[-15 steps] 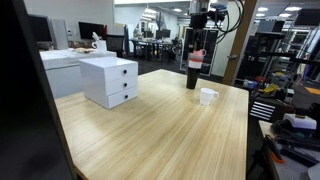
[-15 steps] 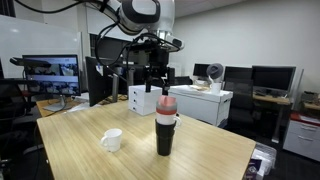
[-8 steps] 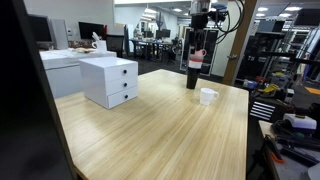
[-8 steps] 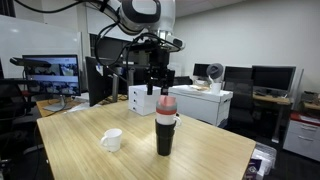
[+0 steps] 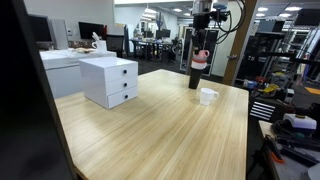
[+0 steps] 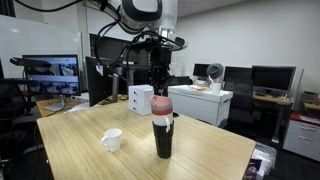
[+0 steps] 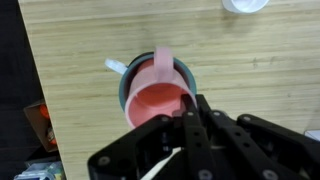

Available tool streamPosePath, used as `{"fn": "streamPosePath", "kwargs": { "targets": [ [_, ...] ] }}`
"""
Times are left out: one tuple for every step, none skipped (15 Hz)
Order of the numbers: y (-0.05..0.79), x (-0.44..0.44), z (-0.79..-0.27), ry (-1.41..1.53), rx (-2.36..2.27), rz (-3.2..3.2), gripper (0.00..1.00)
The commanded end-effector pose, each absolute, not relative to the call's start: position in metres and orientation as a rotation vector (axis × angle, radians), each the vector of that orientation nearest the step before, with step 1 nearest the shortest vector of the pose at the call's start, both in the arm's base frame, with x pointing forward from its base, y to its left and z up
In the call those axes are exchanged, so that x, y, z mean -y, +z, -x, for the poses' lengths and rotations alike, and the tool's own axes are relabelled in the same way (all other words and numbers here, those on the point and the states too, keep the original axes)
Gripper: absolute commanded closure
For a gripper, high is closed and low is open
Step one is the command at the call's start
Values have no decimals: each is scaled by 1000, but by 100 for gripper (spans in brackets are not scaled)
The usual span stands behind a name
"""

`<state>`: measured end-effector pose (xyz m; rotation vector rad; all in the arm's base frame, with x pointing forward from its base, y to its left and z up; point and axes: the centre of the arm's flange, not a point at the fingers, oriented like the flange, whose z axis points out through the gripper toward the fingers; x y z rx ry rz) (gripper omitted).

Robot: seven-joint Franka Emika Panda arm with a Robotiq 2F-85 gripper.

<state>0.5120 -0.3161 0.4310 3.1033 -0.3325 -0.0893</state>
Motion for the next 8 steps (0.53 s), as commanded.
{"fn": "streamPosePath", "kwargs": {
  "targets": [
    [435,312,-502,-82,341,-3083,95],
    [436,312,-502,-81,341,-3080,95],
    [437,312,-502,-82,343,-3076,94],
    [438,313,-501,-84,345,-3072,94],
    [439,313,-502,-82,347,-3069,94],
    [440,314,-502,-77,349,-3067,94],
    [441,314,-502,-70,349,-3065,95],
    [442,314,-503,-63,349,-3062,94]
  ]
}}
